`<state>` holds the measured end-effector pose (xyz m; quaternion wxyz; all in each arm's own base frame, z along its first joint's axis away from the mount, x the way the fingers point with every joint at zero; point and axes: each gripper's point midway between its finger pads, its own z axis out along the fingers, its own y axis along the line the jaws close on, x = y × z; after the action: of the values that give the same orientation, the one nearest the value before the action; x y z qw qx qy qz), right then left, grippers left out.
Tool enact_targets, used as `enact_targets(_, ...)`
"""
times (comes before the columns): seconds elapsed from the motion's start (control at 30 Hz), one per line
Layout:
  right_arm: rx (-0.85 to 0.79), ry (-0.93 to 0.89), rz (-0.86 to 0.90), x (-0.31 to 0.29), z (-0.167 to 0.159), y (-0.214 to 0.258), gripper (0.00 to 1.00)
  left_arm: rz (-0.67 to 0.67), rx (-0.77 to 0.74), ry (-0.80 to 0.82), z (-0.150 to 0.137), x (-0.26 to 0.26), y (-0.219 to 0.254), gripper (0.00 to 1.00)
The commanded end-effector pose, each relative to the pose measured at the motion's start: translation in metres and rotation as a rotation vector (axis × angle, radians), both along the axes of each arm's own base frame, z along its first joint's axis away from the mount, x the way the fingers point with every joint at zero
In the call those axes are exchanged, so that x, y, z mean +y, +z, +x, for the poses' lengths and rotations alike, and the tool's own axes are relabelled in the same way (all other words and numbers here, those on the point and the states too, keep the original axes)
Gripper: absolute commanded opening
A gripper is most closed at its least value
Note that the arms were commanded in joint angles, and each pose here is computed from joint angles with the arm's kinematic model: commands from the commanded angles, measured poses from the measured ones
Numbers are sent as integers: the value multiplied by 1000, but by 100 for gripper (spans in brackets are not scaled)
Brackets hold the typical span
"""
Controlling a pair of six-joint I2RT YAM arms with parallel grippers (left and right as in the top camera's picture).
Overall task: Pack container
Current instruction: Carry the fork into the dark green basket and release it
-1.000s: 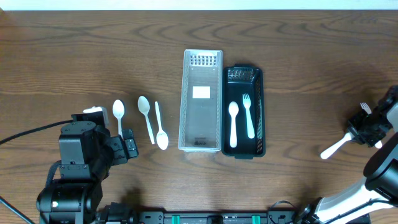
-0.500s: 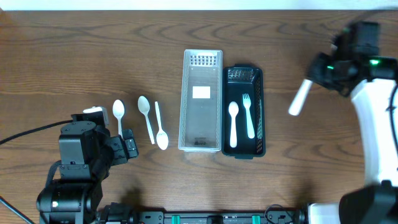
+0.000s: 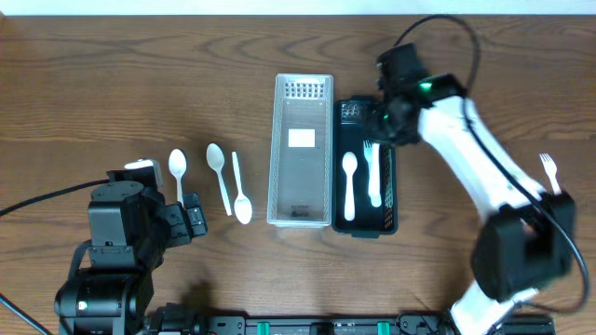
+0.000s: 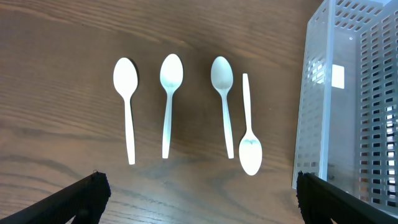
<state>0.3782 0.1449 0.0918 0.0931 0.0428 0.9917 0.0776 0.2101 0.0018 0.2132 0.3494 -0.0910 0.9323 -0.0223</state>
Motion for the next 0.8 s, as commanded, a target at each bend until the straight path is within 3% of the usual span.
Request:
enact_targets(0.0,57,-1,-37,4,-4,-28,21,-6,-12,14,1,1,5,98)
enact_targets(0.13,66,24,-45,5,-3,-36,27,-6,-10,14,1,1,5,98)
enact_targets(0.23,39,51,-41,7,1,-30,50,-6,-10,14,1,1,5,98)
enact_targets(0.3,20,67,-38,8,3,-22,57,-6,-10,14,1,1,5,98)
enact_targets(0.57,-139,93,-19,-14,24,63,59,-6,-10,14,1,1,5,98)
enact_targets(0.77,-314,-2,-82,-103,37,138,75,-6,-10,14,1,1,5,98)
